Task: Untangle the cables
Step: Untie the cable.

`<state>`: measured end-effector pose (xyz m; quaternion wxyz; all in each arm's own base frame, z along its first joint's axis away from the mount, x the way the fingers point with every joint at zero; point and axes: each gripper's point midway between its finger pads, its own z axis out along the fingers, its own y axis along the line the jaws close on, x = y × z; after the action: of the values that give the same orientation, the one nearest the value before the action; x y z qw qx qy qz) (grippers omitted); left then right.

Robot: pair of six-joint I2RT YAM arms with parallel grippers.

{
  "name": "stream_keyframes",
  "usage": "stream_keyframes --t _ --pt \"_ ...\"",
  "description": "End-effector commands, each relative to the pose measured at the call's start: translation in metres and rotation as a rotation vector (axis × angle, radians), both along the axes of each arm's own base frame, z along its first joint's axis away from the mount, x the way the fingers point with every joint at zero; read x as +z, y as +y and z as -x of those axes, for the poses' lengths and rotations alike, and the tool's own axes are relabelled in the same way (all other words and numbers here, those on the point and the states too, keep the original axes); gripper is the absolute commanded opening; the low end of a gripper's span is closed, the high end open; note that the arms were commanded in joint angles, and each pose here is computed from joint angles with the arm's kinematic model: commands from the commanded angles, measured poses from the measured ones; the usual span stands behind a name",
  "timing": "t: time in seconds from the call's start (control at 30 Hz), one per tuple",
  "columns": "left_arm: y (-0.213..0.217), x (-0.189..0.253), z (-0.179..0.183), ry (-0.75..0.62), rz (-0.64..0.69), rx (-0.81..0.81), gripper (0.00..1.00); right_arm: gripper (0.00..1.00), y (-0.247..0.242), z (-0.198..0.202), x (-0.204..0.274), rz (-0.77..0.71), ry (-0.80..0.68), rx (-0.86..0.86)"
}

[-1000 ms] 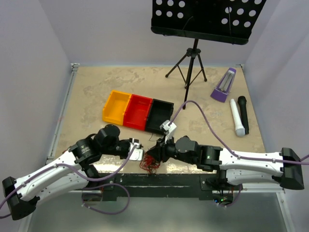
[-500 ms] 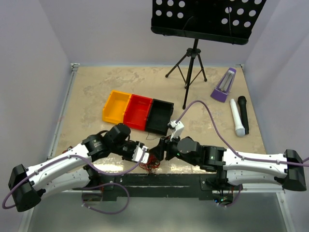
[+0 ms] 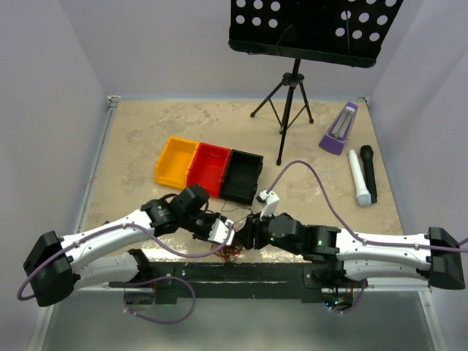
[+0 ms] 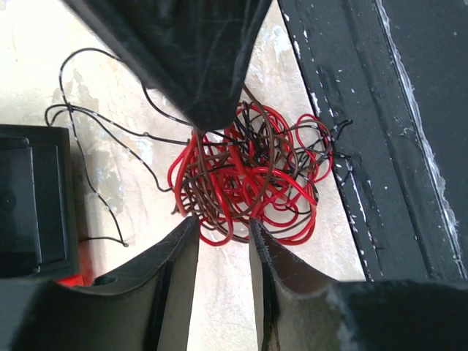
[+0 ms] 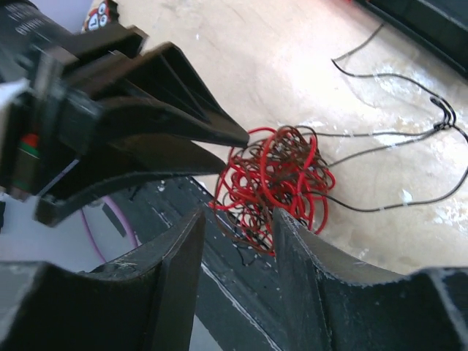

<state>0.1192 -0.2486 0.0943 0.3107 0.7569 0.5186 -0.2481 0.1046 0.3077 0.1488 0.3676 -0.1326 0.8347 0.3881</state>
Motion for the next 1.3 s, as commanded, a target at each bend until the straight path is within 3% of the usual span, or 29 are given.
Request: stream_keyframes --t 0.0,0.17,0.33,0.77,1.03,1.27 --pt "-0.021 0.023 -0.006 -0.022 0.101 -0.016 0.35 0.46 -0.001 0.005 0.004 -0.068 0.028 0.000" --pt "-0.030 0.038 -0.010 -0.024 0.151 0.001 0.00 0.47 0.002 0.006 0.005 -0.103 0.036 0.002" --pt "-0.023 0.069 -0.009 -0.017 0.141 0.036 0.00 0.51 0.005 0.002 0.007 -0.079 0.014 -0.007" --pt "-0.006 0.160 0.010 -0.048 0.275 0.059 0.00 0.50 0.004 -0.011 0.012 -0.012 -0.057 -0.034" --pt "-0.010 0.201 0.008 -0.083 0.353 0.067 0.00 0.63 0.011 -0.022 0.098 -0.168 -0.211 -0.037" --pt "-0.009 0.252 0.004 -0.156 0.422 0.067 0.00 0.65 0.041 -0.024 0.085 -0.149 -0.247 0.020"
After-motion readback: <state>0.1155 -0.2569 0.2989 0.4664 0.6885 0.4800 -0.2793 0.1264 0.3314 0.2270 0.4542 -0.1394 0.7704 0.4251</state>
